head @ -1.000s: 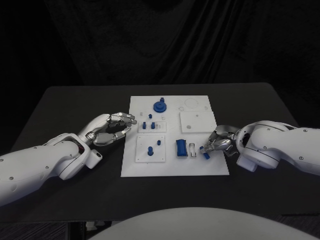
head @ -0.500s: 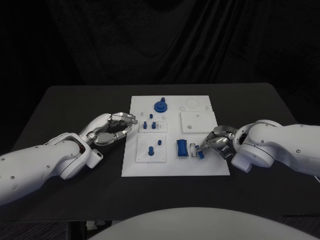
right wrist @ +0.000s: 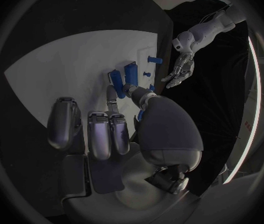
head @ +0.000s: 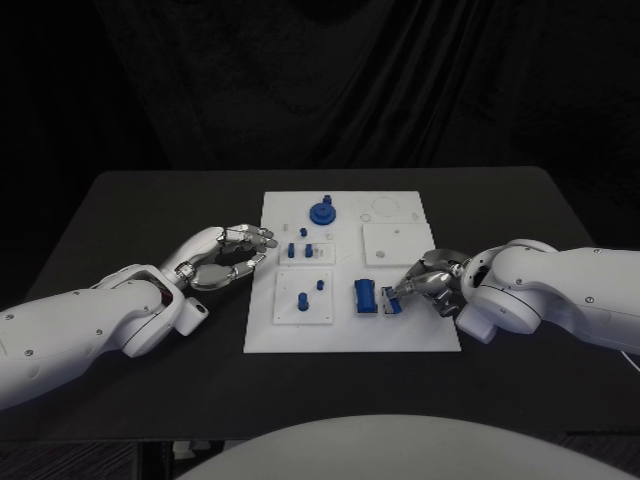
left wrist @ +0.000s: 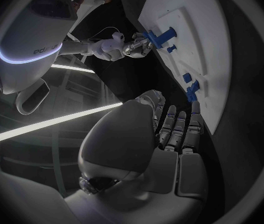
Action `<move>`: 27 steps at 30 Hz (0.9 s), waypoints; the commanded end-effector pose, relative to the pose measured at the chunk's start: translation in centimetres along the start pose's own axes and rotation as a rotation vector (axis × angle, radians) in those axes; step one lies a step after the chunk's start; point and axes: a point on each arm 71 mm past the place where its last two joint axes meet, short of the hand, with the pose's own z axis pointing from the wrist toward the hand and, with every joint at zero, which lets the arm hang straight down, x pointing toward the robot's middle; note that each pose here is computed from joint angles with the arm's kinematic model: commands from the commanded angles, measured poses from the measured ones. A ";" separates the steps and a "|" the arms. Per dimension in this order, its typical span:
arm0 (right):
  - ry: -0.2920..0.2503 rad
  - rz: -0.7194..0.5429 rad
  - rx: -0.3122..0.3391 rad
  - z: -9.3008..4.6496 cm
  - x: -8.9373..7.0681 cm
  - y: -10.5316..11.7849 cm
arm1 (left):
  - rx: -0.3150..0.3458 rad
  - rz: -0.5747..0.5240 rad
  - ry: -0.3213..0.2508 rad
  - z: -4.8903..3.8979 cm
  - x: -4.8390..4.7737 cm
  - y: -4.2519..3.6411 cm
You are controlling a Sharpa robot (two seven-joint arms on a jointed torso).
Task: Assemble the parts on the task board
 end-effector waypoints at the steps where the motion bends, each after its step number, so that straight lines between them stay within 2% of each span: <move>1: -0.025 -0.009 -0.008 0.0 -0.2 0.2 | 0.011 -0.013 0.008 0.05 0.20 -0.07; 27: -0.015 -0.110 0.009 0.1 0.1 0.3 | 0.007 -0.019 0.014 0.08 0.34 0.01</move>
